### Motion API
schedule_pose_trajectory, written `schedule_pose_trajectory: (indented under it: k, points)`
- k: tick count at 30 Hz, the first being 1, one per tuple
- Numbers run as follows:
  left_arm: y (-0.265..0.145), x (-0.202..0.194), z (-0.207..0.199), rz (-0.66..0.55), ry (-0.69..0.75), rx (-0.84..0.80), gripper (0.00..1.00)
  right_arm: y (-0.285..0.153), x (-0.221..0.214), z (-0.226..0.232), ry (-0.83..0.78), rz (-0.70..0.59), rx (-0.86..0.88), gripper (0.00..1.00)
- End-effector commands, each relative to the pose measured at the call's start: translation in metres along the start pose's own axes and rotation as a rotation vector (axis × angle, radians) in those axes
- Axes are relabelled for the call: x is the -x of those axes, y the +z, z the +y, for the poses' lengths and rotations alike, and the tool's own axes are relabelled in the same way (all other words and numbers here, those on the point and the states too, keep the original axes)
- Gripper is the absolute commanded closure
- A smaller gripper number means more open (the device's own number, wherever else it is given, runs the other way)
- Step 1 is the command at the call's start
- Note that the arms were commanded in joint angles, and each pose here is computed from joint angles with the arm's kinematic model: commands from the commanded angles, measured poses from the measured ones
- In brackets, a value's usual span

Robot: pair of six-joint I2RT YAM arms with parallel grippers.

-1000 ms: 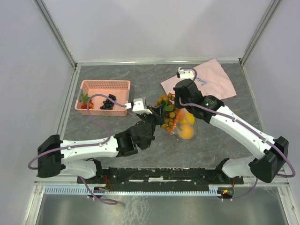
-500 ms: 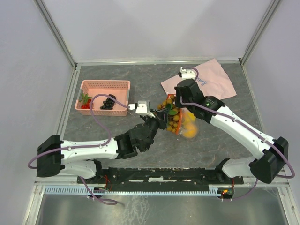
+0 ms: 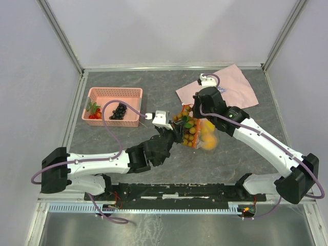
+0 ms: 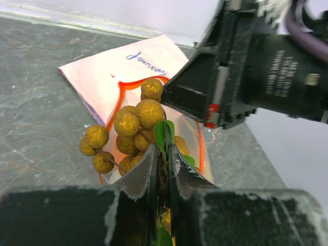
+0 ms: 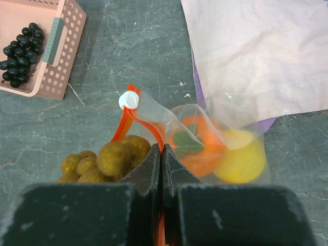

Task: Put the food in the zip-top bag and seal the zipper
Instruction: Place the fake fruit in the zipper food storage bag.

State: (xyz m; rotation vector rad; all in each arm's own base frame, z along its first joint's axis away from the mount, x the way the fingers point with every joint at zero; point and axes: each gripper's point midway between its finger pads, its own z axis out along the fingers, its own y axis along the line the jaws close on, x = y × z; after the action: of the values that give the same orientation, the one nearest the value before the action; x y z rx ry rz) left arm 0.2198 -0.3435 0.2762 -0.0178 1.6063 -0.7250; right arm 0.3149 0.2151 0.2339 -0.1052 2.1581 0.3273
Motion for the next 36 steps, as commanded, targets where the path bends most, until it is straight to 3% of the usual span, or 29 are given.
schedule_pose_trajectory:
  k: [1, 8, 18, 20, 29, 36]
  points:
    - [0.006, 0.006, 0.013, -0.016, -0.045, 0.134, 0.97, -0.015, 0.026, 0.011, 0.030, -0.093, 0.072, 0.96]
    - [0.007, -0.002, 0.019, 0.015, -0.039, 0.174, 0.97, -0.017, 0.029, 0.006, 0.024, -0.108, 0.057, 0.96]
    - [0.013, -0.006, -0.019, 0.086, -0.002, 0.009, 0.97, -0.010, 0.025, 0.026, 0.024, -0.079, 0.148, 0.96]
    - [0.013, -0.004, -0.026, 0.095, 0.006, -0.018, 0.92, -0.009, 0.022, 0.027, 0.020, -0.068, 0.155, 0.96]
    - [0.007, 0.012, -0.031, 0.111, 0.011, -0.043, 0.46, -0.006, 0.021, 0.026, 0.029, -0.065, 0.161, 0.96]
    - [-0.001, 0.030, -0.009, 0.136, 0.047, 0.008, 0.31, -0.003, 0.018, 0.026, 0.040, -0.047, 0.191, 0.96]
